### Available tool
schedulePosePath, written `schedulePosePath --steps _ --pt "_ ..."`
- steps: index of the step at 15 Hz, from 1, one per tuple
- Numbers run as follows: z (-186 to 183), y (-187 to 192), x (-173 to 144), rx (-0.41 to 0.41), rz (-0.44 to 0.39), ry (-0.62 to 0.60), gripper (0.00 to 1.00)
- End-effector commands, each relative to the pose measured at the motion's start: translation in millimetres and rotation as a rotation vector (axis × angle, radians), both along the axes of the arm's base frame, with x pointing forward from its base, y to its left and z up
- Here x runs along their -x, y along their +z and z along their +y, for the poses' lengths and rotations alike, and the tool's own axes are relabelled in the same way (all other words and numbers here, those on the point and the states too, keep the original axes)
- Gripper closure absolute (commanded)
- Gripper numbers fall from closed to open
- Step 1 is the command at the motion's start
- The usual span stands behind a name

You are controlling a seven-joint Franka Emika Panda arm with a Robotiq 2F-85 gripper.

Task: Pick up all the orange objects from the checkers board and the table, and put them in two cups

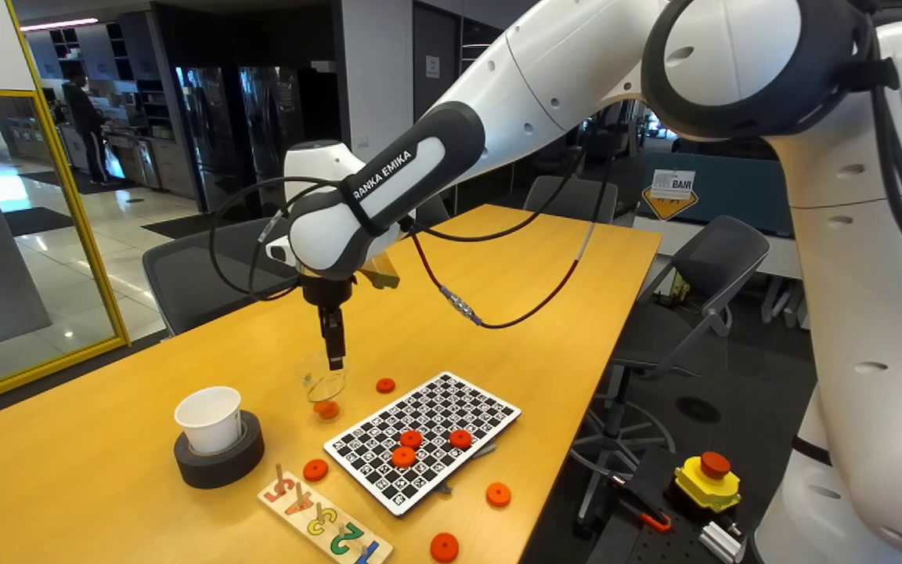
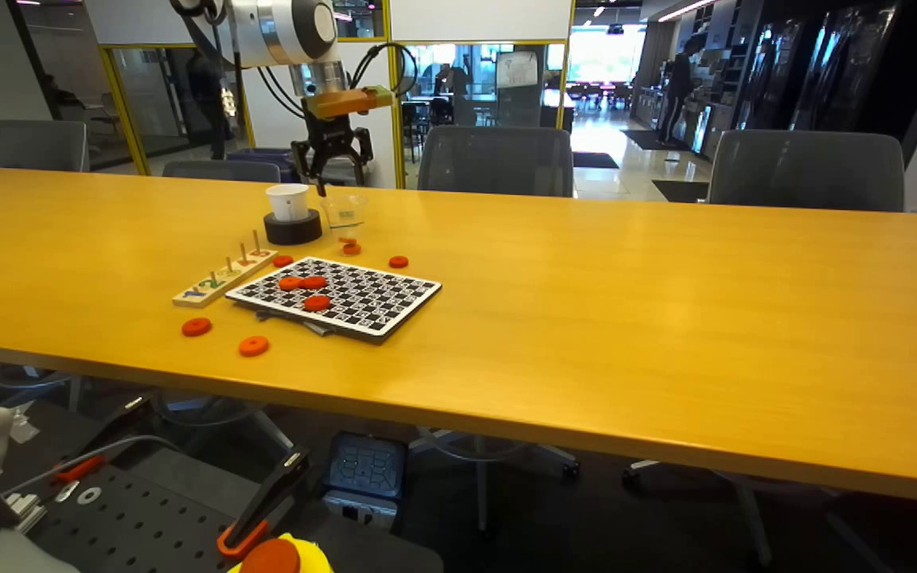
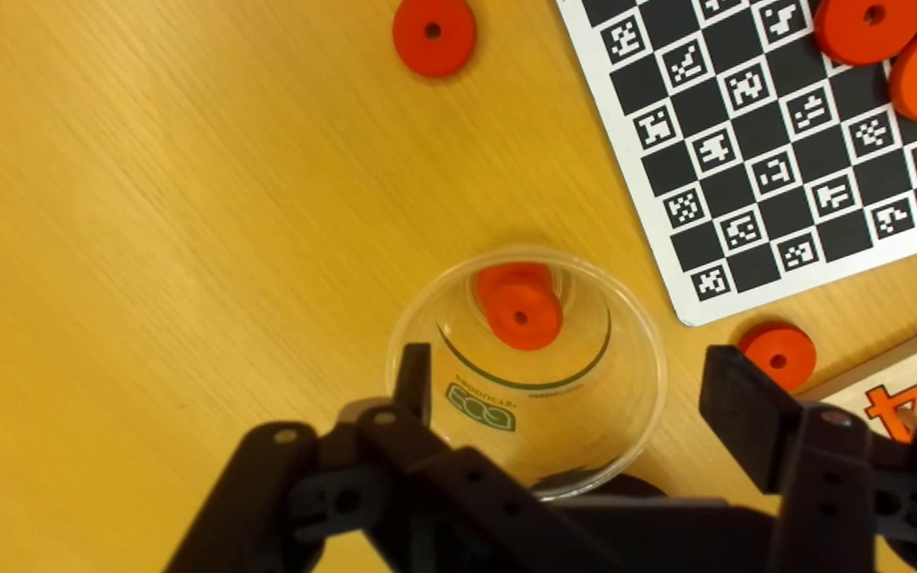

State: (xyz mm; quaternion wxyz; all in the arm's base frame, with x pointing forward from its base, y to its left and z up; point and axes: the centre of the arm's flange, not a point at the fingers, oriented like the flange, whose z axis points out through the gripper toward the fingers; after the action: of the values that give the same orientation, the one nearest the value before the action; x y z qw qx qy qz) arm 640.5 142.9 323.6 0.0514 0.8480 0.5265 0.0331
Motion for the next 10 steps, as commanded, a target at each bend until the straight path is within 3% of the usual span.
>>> schedulePosePath --steps 1,5,10 --pt "-6 15 -4 0.014 -0.011 -0.027 0.00" --pt "-32 20 8 0.025 -0.035 -0.123 0.00" --pt "-70 -4 3 0.004 0.000 -0.195 0.00"
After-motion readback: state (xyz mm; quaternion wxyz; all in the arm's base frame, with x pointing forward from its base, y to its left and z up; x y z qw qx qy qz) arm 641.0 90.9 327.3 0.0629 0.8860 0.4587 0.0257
